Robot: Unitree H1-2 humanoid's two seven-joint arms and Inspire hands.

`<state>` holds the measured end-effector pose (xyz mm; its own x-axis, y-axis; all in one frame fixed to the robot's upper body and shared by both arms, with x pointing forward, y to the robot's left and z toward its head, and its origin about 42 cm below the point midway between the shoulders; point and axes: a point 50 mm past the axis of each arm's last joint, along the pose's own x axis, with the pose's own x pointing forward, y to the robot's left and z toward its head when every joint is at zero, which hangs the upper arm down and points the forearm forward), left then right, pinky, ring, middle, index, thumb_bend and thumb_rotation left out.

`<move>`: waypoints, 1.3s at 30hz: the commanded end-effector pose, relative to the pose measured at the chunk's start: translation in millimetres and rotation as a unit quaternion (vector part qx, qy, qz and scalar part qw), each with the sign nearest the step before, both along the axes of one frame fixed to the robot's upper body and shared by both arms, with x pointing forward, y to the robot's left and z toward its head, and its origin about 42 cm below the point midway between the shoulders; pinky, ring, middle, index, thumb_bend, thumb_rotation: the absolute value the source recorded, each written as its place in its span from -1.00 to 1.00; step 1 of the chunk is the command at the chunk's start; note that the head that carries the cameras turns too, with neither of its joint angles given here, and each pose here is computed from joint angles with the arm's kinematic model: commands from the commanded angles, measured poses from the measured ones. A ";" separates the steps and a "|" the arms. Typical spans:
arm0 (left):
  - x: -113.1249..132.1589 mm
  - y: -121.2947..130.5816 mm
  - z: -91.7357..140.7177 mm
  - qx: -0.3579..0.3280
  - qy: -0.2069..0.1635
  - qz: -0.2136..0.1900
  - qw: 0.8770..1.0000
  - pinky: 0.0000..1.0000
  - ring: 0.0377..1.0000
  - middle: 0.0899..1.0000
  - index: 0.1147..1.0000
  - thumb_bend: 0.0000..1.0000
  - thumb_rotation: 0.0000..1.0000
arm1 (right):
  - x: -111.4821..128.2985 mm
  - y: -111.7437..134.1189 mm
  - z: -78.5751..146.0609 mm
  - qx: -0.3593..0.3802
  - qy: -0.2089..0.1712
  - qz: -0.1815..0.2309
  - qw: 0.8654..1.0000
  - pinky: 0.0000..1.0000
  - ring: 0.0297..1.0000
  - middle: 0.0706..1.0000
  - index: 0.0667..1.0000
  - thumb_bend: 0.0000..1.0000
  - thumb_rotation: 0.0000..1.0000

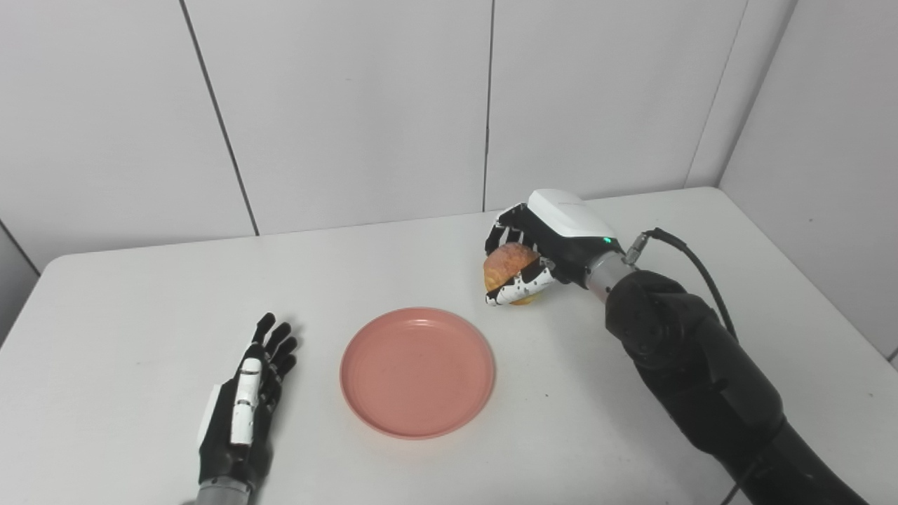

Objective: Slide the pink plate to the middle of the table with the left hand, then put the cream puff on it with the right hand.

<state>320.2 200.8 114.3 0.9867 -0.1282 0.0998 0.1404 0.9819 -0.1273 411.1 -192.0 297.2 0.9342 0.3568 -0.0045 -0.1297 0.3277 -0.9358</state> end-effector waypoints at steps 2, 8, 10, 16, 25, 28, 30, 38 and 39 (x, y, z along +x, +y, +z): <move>-20.1 -8.9 -22.8 0.003 0.026 0.012 1.000 0.92 0.89 0.91 0.89 -0.05 1.00 | 2.7 14.7 28.7 -0.006 -0.051 0.038 0.998 -0.44 -0.36 -0.28 -0.10 -0.01 -0.72; -25.6 -22.0 -18.5 0.021 0.011 0.020 1.000 0.89 0.87 0.89 0.90 -0.08 1.00 | 6.7 36.3 12.2 0.002 -0.026 0.060 0.998 -0.37 -0.26 -0.17 -0.10 -0.01 -0.72; -26.0 -26.2 -17.2 0.026 0.006 0.022 0.999 0.88 0.86 0.88 0.89 -0.09 1.00 | 7.0 42.5 6.1 0.003 -0.025 0.065 0.998 -0.36 -0.25 -0.16 -0.10 -0.01 -0.72; -25.1 -34.5 -15.2 0.034 0.004 0.029 0.999 0.86 0.85 0.87 0.87 -0.08 1.00 | 7.4 60.0 -7.1 0.009 -0.012 0.077 0.997 -0.35 -0.24 -0.16 -0.10 -0.01 -0.71; -23.7 -44.2 -12.6 0.036 -0.003 0.033 0.999 0.85 0.83 0.86 0.85 -0.13 1.00 | 9.0 83.9 -24.6 0.005 0.009 0.100 0.995 -0.36 -0.26 -0.15 -0.09 -0.01 -0.71; -22.9 -44.8 -14.3 0.036 -0.004 0.035 0.999 0.84 0.83 0.85 0.85 -0.11 1.00 | 10.4 89.8 -30.2 0.008 0.019 0.105 0.994 -0.35 -0.24 -0.13 -0.09 -0.01 -0.71; -22.5 -45.8 -13.9 0.034 -0.004 0.036 0.999 0.84 0.83 0.85 0.85 -0.11 1.00 | 11.9 95.7 -36.1 0.006 0.026 0.108 0.994 -0.34 -0.23 -0.12 -0.09 -0.01 -0.71; -22.2 -48.7 -12.1 0.031 -0.005 0.038 0.999 0.85 0.82 0.84 0.84 -0.11 1.00 | 14.8 106.5 -54.6 -0.012 0.040 0.116 0.992 -0.34 -0.22 -0.10 -0.09 -0.01 -0.71; -22.2 -48.9 -12.0 0.031 -0.005 0.038 0.999 0.84 0.81 0.84 0.84 -0.11 1.00 | 14.6 106.9 -55.8 -0.012 0.041 0.116 0.992 -0.33 -0.21 -0.09 -0.09 -0.01 -0.71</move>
<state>307.1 157.3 117.4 0.9876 -0.0698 0.1408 0.0781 0.9954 -0.0546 421.4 -94.0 219.1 0.8338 0.5228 -0.1776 -0.3501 0.2518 -0.9022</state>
